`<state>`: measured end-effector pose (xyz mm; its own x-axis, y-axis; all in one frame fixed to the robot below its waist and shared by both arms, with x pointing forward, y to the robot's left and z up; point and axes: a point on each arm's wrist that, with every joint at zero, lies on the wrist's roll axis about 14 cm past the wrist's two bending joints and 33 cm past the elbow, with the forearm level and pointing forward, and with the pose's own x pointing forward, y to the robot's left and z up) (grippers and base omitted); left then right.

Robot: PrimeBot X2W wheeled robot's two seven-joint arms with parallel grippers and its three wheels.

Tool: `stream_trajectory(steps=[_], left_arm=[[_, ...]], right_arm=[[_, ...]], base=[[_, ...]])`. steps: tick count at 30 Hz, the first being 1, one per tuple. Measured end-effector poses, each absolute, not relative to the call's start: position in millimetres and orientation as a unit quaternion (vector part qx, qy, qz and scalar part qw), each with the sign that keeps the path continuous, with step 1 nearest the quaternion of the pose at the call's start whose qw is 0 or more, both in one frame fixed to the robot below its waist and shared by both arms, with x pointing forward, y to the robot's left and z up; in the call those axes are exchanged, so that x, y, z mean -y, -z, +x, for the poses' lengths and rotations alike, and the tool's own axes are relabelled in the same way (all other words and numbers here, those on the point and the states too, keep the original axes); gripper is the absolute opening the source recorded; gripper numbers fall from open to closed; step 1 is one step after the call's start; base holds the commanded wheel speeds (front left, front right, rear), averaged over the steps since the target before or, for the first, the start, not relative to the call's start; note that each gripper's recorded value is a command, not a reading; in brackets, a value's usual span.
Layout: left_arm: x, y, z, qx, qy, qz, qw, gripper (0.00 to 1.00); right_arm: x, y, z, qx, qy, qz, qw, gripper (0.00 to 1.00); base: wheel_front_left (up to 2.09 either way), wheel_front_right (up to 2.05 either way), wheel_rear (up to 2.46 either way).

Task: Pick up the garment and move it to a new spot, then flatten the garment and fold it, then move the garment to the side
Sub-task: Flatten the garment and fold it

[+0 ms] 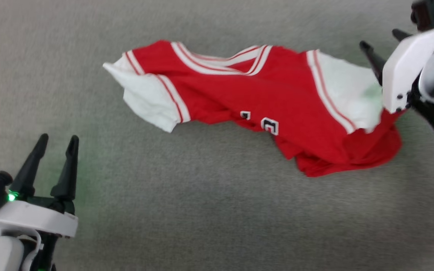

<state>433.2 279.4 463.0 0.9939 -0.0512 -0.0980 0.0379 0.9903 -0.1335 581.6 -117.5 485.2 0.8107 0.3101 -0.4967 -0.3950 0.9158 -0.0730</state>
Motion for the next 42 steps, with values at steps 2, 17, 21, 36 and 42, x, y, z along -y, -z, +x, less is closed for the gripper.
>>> stream_trajectory(steps=[2,17,21,36,42], left_arm=[[-284.3,-454.2,431.0,-0.062,0.014,-0.062,0.996,1.0],[-310.8,-436.3,423.8,-0.092,-0.02,-0.051,0.994,1.0],[-306.0,-435.4,429.1,-0.091,-0.011,-0.052,0.994,1.0],[-286.7,-488.1,495.4,-0.029,0.092,0.005,0.995,1.0],[-255.6,-508.9,530.0,-0.062,0.196,0.047,0.977,1.0]], right_arm=[[105.8,-466.6,583.5,-0.285,-0.208,-0.101,0.93,1.0],[64.2,-398.2,594.0,-0.374,-0.279,-0.137,0.874,1.0],[66.3,-397.0,593.9,-0.383,-0.278,-0.148,0.868,1.0],[59.4,-392.9,599.2,-0.401,-0.288,-0.162,0.854,0.0],[58.7,-396.4,603.4,-0.405,-0.285,-0.164,0.853,0.0]], base=[[0.0,0.0,0.0],[0.0,0.0,0.0],[0.0,0.0,0.0],[0.0,0.0,0.0],[0.0,0.0,0.0]])
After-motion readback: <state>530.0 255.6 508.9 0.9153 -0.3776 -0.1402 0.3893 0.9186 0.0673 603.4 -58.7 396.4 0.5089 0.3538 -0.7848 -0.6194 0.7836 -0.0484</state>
